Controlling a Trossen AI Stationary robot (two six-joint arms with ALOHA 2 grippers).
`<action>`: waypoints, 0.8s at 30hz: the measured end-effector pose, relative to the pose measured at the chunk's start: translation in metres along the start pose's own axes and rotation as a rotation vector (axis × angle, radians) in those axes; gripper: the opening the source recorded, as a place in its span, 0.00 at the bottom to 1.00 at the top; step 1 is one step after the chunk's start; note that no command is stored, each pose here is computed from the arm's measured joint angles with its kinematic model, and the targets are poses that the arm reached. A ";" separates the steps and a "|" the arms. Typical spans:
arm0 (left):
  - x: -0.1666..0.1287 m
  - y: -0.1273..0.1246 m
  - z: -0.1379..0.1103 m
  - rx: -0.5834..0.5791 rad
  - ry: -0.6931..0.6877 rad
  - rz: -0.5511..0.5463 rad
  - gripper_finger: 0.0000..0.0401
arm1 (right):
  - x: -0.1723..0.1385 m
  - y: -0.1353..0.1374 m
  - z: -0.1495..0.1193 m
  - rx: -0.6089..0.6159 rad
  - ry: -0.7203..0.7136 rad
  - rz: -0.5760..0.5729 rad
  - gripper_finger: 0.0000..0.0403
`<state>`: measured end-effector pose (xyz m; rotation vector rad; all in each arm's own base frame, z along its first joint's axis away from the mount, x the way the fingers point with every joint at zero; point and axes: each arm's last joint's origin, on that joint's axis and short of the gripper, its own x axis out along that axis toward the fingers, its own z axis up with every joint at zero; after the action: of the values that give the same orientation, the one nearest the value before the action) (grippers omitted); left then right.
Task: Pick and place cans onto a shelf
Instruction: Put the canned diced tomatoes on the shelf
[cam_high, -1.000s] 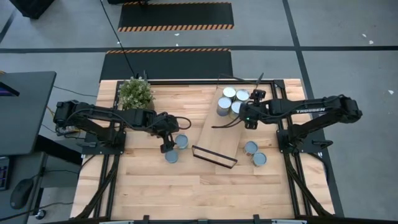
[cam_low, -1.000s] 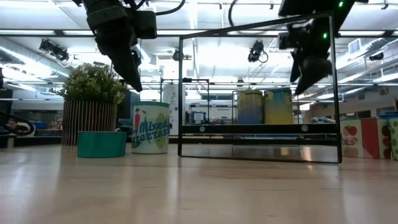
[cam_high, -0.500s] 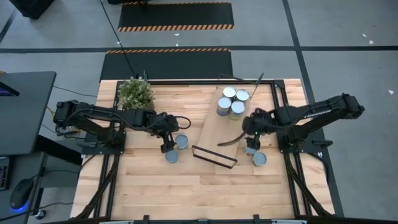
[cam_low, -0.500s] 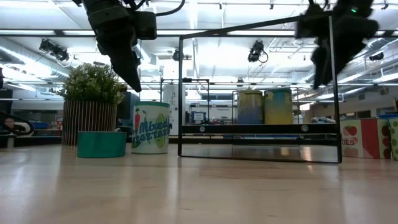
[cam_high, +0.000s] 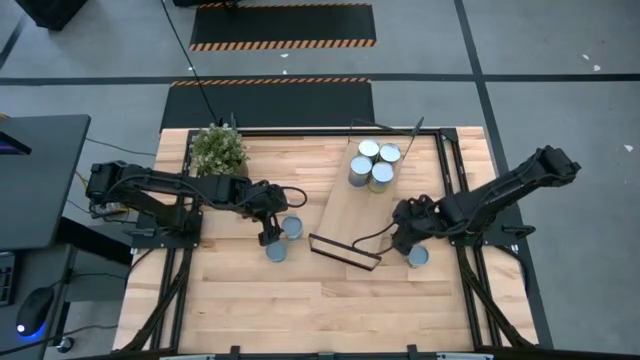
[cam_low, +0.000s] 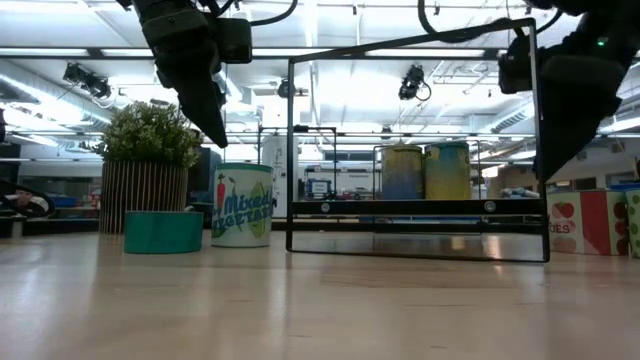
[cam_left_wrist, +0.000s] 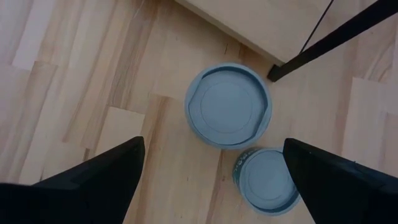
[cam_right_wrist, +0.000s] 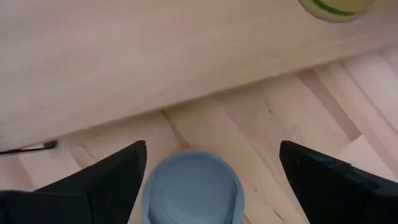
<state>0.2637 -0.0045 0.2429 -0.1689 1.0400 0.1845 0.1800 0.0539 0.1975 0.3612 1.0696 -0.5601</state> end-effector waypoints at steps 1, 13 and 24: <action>0.000 0.000 0.000 0.000 0.001 0.000 0.97 | 0.002 0.001 -0.001 0.001 0.003 -0.011 0.93; 0.000 -0.001 0.000 -0.004 0.002 -0.001 0.97 | 0.023 0.014 -0.012 0.001 0.100 -0.087 0.93; 0.000 -0.004 -0.001 0.007 0.002 -0.008 0.97 | 0.028 0.011 -0.024 0.024 0.227 -0.071 0.92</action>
<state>0.2634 -0.0092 0.2428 -0.1667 1.0421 0.1729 0.1791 0.0684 0.1622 0.4162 1.2988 -0.6061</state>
